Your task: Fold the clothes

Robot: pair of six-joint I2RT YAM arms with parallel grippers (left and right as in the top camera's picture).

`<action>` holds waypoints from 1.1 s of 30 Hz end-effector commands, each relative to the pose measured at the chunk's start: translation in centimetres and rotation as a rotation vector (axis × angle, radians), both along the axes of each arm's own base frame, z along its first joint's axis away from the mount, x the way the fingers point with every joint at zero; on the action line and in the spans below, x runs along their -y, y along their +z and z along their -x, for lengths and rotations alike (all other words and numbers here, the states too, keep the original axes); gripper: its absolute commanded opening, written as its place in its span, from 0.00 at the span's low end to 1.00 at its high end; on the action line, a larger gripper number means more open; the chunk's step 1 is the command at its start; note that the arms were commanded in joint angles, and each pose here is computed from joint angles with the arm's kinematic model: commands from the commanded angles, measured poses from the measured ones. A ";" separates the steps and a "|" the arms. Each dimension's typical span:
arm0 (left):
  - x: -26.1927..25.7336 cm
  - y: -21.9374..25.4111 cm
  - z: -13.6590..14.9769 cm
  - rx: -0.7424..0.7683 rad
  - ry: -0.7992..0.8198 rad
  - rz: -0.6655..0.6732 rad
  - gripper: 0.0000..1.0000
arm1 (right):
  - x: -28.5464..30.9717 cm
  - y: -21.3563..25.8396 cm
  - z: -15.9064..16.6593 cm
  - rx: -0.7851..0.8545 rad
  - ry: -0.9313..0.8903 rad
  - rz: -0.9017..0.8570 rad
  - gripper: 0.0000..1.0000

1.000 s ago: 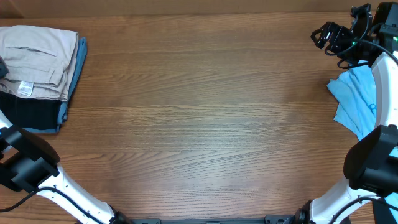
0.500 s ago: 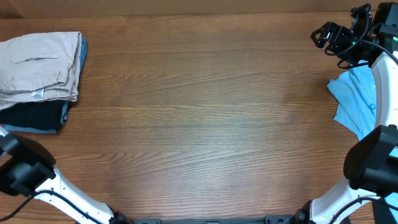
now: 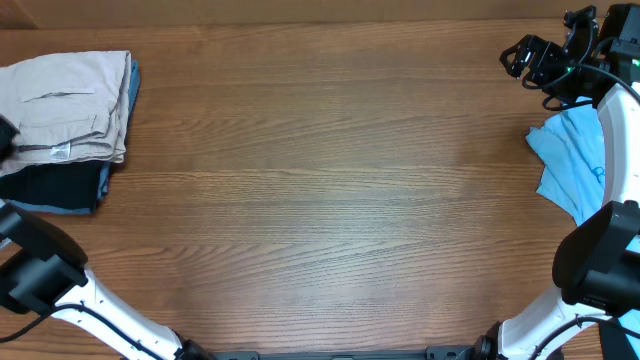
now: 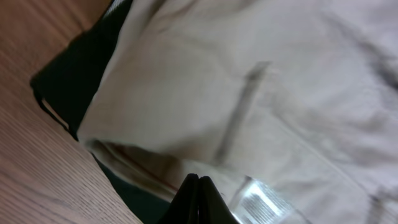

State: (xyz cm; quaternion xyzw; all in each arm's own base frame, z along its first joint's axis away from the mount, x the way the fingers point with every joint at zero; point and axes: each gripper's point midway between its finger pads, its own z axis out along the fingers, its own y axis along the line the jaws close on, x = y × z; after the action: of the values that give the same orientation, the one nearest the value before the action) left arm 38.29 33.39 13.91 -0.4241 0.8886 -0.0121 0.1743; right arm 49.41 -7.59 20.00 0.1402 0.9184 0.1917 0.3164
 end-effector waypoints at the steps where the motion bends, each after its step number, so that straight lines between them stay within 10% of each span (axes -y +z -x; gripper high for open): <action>1: -2.1 -4.2 3.1 -0.096 0.114 0.029 0.04 | 0.1 0.1 -0.1 0.004 -0.005 0.002 1.00; 7: -1.3 -6.2 3.1 -0.048 0.139 0.173 0.04 | 0.1 0.1 -0.1 0.004 -0.005 0.002 1.00; 13: 4.7 6.1 -2.2 0.417 -0.051 0.402 0.04 | 0.1 0.1 -0.1 0.004 -0.005 0.002 1.00; 18: 3.6 11.6 -2.1 0.487 -0.040 0.211 0.04 | 0.1 0.1 -0.1 0.004 -0.005 0.002 1.00; 33: -2.3 -3.5 -1.7 0.236 0.106 0.256 0.04 | 0.1 0.1 -0.1 0.004 -0.005 0.002 1.00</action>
State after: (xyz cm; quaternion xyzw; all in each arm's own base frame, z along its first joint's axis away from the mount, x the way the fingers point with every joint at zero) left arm 41.64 34.03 12.35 -0.4574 0.8308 -0.1994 0.2465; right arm 49.41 -7.62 20.00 0.1407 0.9184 0.1914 0.3164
